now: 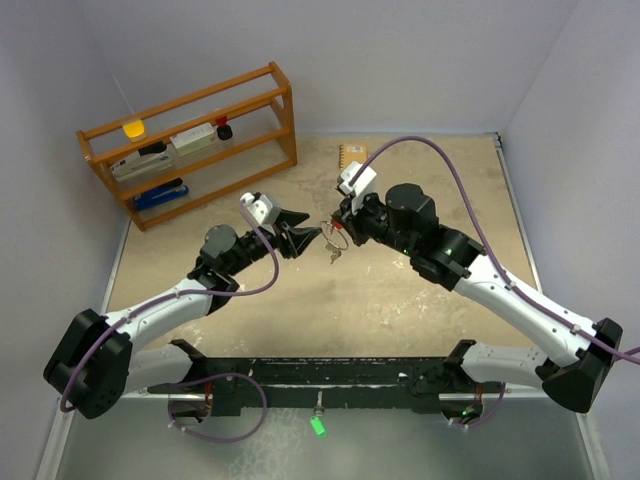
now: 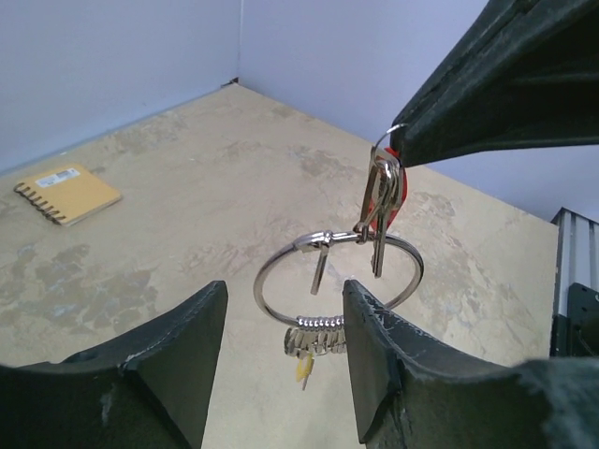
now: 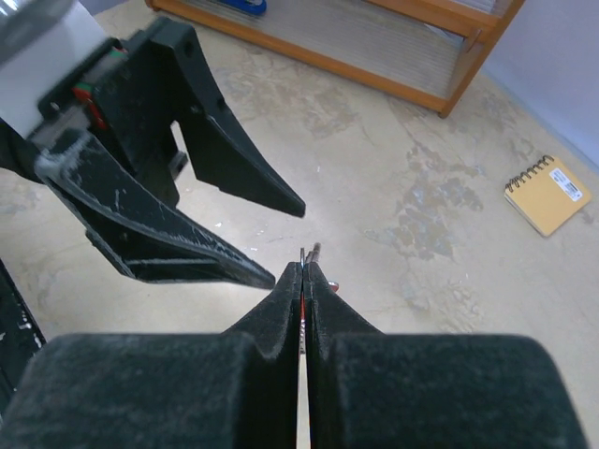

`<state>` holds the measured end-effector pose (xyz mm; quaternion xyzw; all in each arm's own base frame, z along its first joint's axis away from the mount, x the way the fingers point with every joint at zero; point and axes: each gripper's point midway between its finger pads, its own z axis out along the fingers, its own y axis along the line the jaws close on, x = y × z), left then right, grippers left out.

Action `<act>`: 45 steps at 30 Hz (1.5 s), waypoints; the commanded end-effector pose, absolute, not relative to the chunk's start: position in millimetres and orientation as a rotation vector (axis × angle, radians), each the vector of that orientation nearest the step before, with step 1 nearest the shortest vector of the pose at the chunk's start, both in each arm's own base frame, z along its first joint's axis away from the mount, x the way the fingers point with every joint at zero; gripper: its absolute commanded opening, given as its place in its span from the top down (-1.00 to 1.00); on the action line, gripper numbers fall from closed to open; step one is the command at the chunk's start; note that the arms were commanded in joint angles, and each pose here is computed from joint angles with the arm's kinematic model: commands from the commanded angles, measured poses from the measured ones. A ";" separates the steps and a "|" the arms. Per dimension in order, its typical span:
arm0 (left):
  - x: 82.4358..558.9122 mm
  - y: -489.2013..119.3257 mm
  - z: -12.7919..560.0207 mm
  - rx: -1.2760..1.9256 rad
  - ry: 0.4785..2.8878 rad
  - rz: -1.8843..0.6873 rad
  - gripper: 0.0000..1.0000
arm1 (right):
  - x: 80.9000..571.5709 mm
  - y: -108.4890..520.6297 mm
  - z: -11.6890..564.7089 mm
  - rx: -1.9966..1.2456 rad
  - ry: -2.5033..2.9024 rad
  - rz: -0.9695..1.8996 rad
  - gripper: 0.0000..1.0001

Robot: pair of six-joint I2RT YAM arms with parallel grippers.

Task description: Remove the keys from the keyring

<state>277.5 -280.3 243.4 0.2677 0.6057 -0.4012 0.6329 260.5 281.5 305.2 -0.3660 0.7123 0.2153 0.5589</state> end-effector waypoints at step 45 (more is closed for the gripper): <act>324.4 -255.5 289.3 0.631 1.389 -0.387 1.00 | 257.8 276.1 337.7 -0.761 1.565 0.532 0.58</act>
